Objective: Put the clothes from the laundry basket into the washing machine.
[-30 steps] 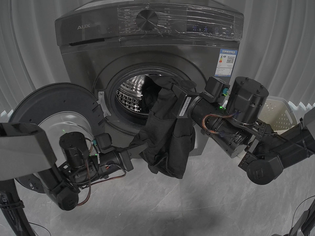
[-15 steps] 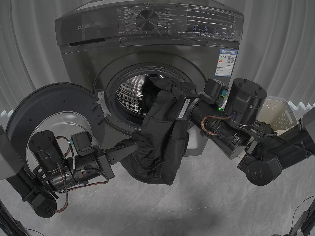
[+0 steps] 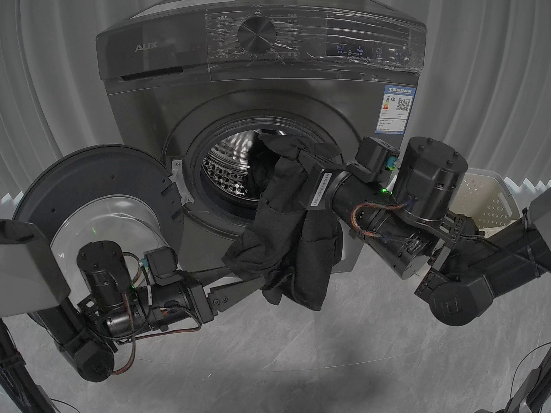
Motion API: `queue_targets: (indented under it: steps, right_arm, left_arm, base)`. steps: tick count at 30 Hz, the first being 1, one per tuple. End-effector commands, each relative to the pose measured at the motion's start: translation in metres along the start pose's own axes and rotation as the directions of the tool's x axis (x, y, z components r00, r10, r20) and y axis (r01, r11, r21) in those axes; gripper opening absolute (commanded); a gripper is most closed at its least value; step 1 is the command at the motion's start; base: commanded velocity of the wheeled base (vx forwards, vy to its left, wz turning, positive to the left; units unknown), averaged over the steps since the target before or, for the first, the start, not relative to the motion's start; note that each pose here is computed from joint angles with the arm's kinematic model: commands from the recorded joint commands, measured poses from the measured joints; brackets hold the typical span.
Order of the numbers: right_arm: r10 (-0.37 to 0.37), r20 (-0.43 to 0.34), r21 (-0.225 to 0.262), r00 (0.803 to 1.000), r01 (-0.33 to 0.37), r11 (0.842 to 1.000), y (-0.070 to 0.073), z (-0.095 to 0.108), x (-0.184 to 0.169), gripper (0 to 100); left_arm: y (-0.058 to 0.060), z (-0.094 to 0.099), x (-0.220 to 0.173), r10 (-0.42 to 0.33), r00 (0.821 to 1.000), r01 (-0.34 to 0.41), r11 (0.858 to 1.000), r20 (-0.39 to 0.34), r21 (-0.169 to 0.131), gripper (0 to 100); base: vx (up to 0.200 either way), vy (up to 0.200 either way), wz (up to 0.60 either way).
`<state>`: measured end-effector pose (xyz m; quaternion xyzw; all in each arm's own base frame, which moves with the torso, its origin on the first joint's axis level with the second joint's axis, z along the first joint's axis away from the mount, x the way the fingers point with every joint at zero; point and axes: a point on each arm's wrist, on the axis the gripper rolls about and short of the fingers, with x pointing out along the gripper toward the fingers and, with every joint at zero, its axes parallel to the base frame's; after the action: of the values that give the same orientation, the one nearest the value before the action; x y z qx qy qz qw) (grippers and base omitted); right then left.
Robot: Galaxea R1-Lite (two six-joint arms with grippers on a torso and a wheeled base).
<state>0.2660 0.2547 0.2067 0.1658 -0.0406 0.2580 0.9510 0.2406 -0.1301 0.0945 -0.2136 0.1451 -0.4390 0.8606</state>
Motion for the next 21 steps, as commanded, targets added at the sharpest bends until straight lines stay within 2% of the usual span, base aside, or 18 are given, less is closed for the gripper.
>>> queue_targets:
  steps: [1,2,4,6,7,12,17,18,21]
  right_arm:
    - [0.011,0.001,0.0,1.0,-0.011,1.0,0.0,0.002,-0.004,0]
    - [0.012,-0.001,0.0,1.0,-0.012,1.0,0.0,0.002,-0.005,0]
    - [0.012,-0.004,-0.001,1.0,-0.012,1.0,-0.001,0.002,-0.007,0]
    - [0.012,-0.007,-0.002,1.0,-0.012,1.0,-0.001,0.002,-0.008,0]
    - [0.014,-0.005,-0.001,1.0,-0.014,1.0,-0.001,0.002,-0.008,0]
    - [0.023,-0.007,0.001,1.0,-0.023,1.0,0.0,0.002,-0.008,0]
    - [0.038,0.005,0.004,0.999,-0.038,0.999,0.004,0.003,-0.009,0]
    - [0.039,0.003,0.004,0.999,-0.039,0.999,0.004,0.002,-0.009,0]
    - [0.045,0.0,0.006,0.999,-0.045,0.999,0.006,0.0,-0.009,0]
  left_arm:
    - [0.031,-0.03,0.018,0.067,0.993,-0.07,0.997,-0.099,-0.029,100]
    - [0.034,-0.031,0.018,0.076,0.992,-0.079,0.997,-0.097,-0.024,100]
    - [0.043,-0.029,0.019,0.106,0.991,-0.105,0.994,-0.083,0.011,100]
    - [0.047,-0.027,0.02,0.114,0.991,-0.112,0.993,-0.074,0.027,100]
    - [0.053,-0.024,0.021,0.122,0.991,-0.12,0.992,-0.057,0.044,100]
    - [0.07,-0.017,0.029,0.142,0.99,-0.141,0.989,-0.016,0.05,100]
    - [0.08,-0.015,0.041,0.122,0.992,-0.122,0.991,-0.003,0.049,100]
    - [0.084,-0.015,0.048,0.114,0.993,-0.115,0.991,0.007,0.062,100]
    - [0.089,-0.011,0.058,0.083,0.996,-0.084,0.993,0.022,0.077,100]
  base:
    - [0.0,0.0,0.0]
    - [0.0,0.0,0.0]
    - [0.0,0.0,0.0]
    - [0.0,0.0,0.0]
    - [0.0,0.0,0.0]
    - [0.0,0.0,0.0]
    - [0.0,0.0,0.0]
    - [0.0,0.0,0.0]
    - [0.0,0.0,0.0]
